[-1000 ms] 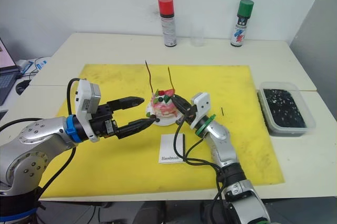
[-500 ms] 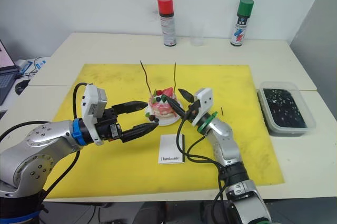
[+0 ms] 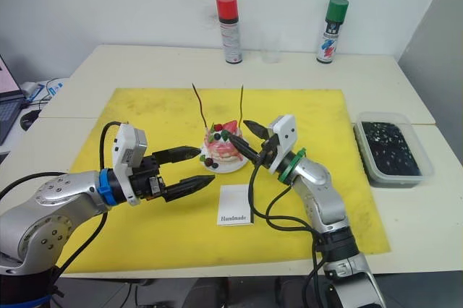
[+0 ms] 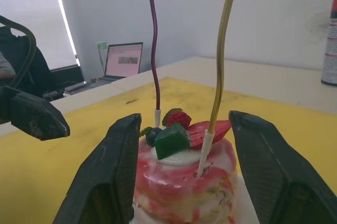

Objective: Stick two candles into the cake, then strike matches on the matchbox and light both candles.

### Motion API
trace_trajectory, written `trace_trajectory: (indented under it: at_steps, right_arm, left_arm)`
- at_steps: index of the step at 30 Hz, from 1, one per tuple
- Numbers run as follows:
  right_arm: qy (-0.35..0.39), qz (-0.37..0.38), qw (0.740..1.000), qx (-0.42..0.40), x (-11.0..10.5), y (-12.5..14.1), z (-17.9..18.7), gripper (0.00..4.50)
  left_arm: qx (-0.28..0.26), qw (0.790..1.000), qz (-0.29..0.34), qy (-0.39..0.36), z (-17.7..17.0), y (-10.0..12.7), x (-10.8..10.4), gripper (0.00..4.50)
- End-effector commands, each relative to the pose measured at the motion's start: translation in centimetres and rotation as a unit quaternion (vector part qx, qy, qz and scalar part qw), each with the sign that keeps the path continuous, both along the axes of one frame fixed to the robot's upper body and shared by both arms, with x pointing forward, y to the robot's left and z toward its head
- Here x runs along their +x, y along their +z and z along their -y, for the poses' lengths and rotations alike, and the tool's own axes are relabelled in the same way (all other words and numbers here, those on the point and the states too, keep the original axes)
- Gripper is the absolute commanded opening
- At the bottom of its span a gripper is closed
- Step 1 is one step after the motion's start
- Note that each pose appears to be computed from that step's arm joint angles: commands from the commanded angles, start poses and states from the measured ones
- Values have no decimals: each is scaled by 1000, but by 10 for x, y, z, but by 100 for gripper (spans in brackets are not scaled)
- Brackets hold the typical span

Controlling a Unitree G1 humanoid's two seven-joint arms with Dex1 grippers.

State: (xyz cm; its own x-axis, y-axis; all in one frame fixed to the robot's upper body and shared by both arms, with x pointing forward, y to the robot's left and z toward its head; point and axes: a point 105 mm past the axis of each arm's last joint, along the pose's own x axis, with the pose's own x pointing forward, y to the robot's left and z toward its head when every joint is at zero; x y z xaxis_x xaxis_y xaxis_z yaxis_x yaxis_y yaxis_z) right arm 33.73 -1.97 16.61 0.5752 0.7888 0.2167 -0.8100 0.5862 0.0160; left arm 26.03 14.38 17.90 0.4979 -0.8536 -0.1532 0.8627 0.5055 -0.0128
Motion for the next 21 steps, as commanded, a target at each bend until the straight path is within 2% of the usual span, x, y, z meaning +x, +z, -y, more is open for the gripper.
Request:
trace_trajectory:
  at_steps: [1,10,14,19,21]
  right_arm:
    - [-2,5,1000,15,-1,16,0,275]
    - [-11,-23,999,36,8,20,-1,275]
    - [-12,-29,999,34,10,19,-1,197]
    - [-5,-32,999,26,9,18,-3,13]
    - [-2,-33,999,22,9,17,-4,6]
  left_arm:
    - [11,1000,28,-8,0,9,-3,450]
    - [10,999,30,-17,6,10,-2,450]
    - [7,999,31,-26,8,12,-3,450]
    - [6,999,34,-30,10,13,-3,450]
    - [6,999,34,-31,10,13,-3,450]
